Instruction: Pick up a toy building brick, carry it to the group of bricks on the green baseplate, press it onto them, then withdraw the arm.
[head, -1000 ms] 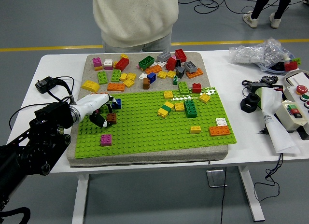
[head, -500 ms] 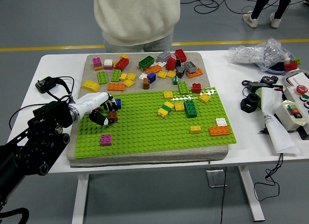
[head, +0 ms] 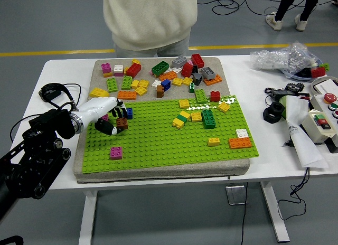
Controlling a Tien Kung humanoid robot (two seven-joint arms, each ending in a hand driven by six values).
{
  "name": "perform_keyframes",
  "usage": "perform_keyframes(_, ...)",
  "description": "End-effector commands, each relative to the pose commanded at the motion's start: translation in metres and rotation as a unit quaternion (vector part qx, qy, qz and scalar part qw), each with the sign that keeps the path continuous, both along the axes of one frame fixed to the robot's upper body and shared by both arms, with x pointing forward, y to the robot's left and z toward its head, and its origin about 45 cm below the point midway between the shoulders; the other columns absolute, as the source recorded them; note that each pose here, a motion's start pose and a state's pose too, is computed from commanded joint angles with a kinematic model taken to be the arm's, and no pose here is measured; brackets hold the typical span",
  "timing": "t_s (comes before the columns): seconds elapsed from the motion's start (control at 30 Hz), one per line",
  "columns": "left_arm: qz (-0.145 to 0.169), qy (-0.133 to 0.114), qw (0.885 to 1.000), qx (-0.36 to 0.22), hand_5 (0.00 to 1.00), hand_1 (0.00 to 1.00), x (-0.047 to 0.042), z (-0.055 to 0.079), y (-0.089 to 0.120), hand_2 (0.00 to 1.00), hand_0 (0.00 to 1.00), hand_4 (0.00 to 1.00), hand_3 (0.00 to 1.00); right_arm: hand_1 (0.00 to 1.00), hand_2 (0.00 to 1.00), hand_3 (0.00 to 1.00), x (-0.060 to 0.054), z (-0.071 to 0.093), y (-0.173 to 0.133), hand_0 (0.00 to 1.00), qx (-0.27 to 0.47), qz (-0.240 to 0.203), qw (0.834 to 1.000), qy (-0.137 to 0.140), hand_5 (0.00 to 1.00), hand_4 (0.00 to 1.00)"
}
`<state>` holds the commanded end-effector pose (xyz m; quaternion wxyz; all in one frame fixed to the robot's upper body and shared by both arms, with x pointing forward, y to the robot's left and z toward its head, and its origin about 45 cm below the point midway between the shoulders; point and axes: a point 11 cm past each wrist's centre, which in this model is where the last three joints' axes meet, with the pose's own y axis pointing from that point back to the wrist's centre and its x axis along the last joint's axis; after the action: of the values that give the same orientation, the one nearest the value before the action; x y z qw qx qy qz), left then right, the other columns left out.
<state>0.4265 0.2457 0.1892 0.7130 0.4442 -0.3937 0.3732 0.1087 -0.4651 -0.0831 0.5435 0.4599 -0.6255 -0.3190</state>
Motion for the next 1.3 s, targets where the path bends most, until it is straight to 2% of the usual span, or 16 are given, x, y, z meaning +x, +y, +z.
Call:
perform_keyframes(0.13,-0.011,-0.01,1.0,-0.001,0.006,0.555,-0.0102,0.005,-0.004,0.505,0.603,0.624,0.525,0.676,0.718,0.737,-0.001,0.0,-0.001,0.761,0.0,-0.002,1.0,0.0,0.683,0.998)
perform_keyframes(0.27,-0.018,-0.011,1.0,0.0,0.006,0.555,-0.0212,0.005,-0.006,0.505,0.603,0.624,0.525,0.676,0.718,0.737,-0.001,0.0,-0.001,0.761,0.0,-0.003,1.0,0.0,0.683,0.998)
perform_keyframes(0.4,-0.026,-0.005,1.0,0.001,0.009,0.555,-0.0369,-0.002,-0.009,0.503,0.603,0.625,0.525,0.676,0.718,0.737,-0.003,0.0,-0.001,0.761,0.0,-0.005,1.0,0.0,0.683,0.998)
perform_keyframes(0.53,-0.031,0.001,1.0,-0.002,0.015,0.557,-0.0467,-0.007,-0.013,0.505,0.605,0.634,0.527,0.676,0.718,0.737,-0.003,-0.001,-0.001,0.761,0.0,-0.006,1.0,0.0,0.683,0.998)
perform_keyframes(0.83,-0.035,0.001,0.999,-0.013,0.014,0.559,-0.0528,-0.008,-0.02,0.503,0.604,0.627,0.526,0.676,0.718,0.737,-0.003,0.0,-0.001,0.761,0.0,-0.007,1.0,-0.001,0.683,0.998)
perform_keyframes(1.07,-0.039,0.007,0.999,-0.024,0.02,0.561,-0.0595,-0.015,-0.028,0.506,0.608,0.64,0.528,0.676,0.718,0.737,-0.004,-0.001,-0.001,0.761,0.001,-0.009,1.0,0.0,0.683,0.998)
perform_keyframes(1.3,-0.038,0.007,0.999,-0.028,0.026,0.562,-0.0612,-0.021,-0.029,0.508,0.614,0.652,0.531,0.676,0.718,0.737,-0.004,-0.001,0.0,0.761,0.001,-0.009,1.0,-0.001,0.683,0.998)
